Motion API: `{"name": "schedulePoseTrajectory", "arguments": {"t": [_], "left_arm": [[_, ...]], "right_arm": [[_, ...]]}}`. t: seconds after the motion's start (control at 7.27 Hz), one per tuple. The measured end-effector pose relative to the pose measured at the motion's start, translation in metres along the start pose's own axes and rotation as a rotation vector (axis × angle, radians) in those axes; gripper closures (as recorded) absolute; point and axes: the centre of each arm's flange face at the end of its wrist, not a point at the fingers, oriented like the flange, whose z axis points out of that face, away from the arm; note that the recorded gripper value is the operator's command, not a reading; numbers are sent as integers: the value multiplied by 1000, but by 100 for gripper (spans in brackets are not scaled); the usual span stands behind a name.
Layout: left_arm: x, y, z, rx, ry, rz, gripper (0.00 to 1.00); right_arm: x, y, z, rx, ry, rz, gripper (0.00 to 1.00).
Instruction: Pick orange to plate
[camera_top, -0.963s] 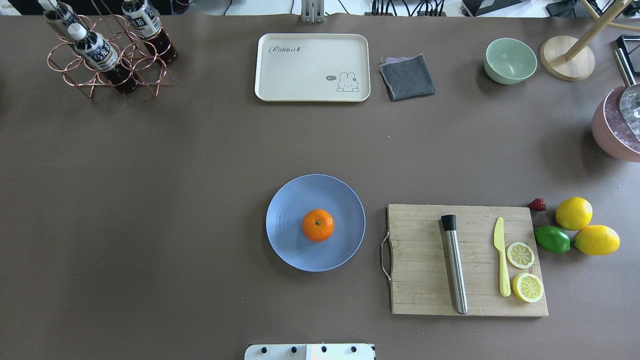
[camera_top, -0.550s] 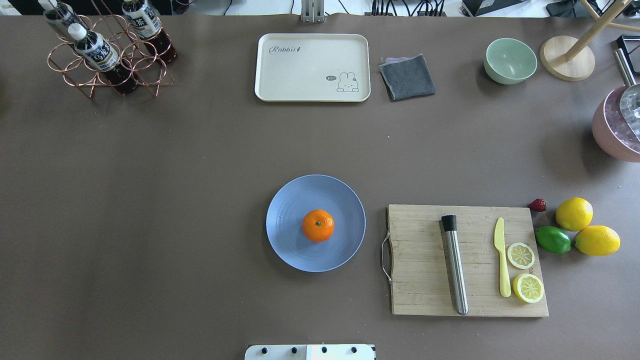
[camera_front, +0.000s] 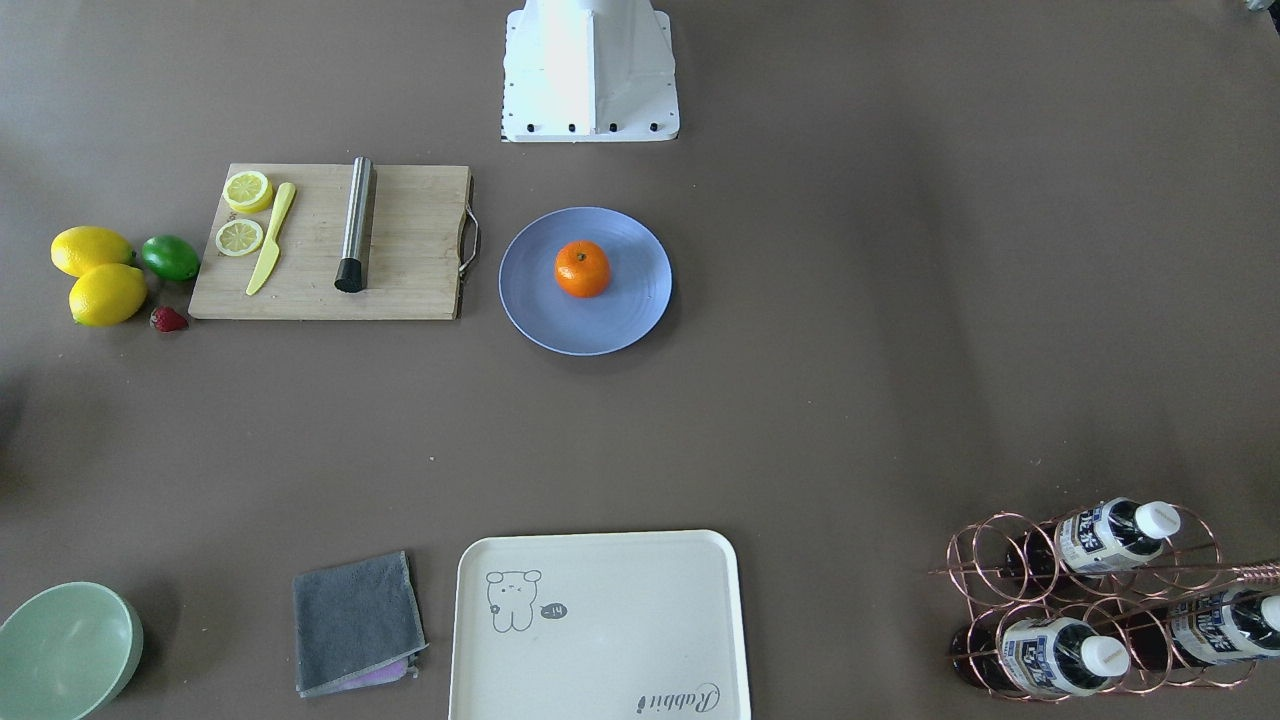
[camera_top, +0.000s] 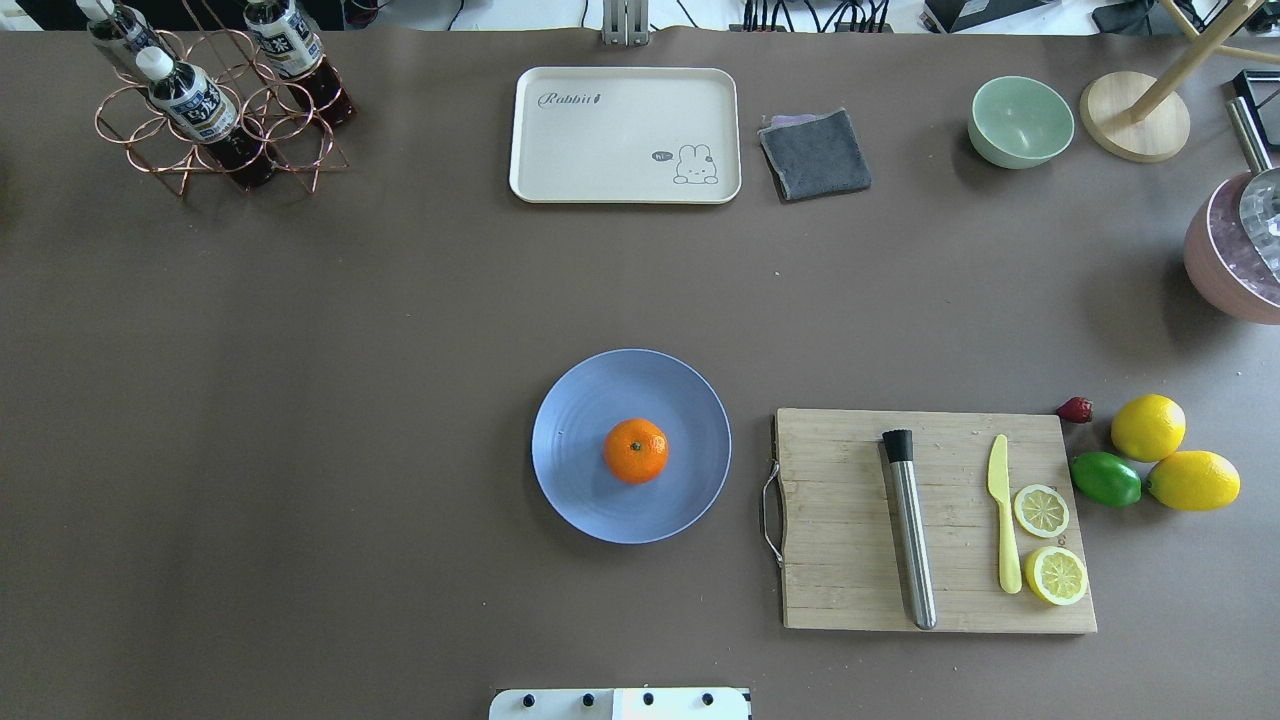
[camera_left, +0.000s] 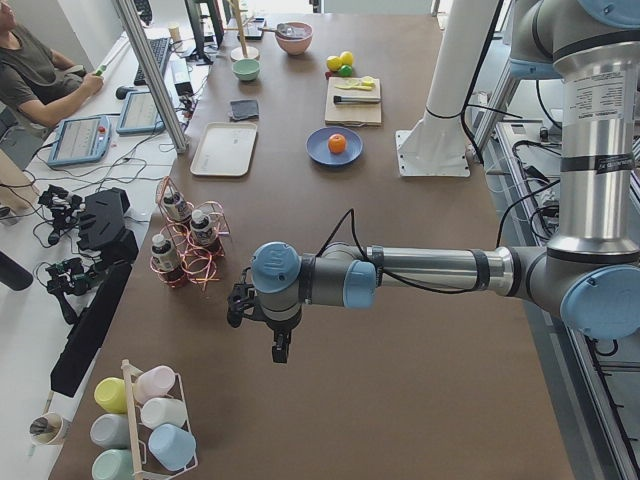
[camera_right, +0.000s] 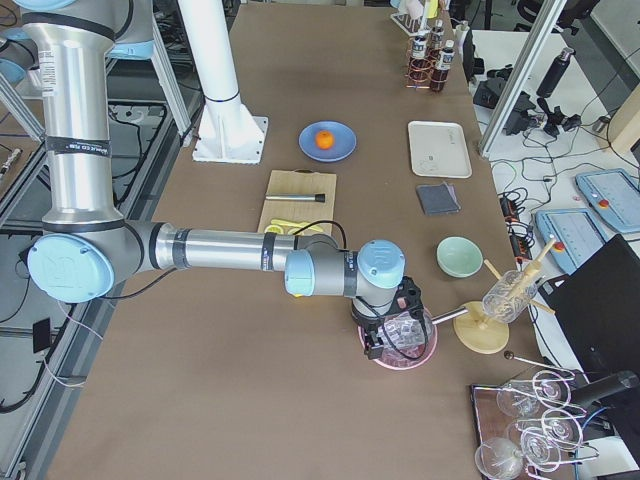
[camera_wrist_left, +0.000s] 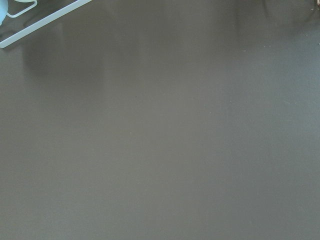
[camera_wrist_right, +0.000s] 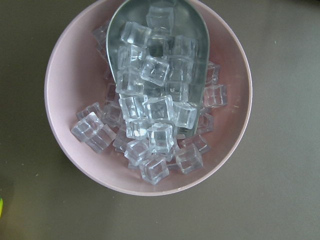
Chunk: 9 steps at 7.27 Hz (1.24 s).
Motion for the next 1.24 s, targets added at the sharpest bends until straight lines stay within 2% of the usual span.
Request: {"name": "schedulePoseTrajectory", "arguments": {"t": [1.24], "left_arm": [[-8,5,7,-17,0,-22,2]], "right_arm": [[-3,0,4,-32,-12,20,0]]}}
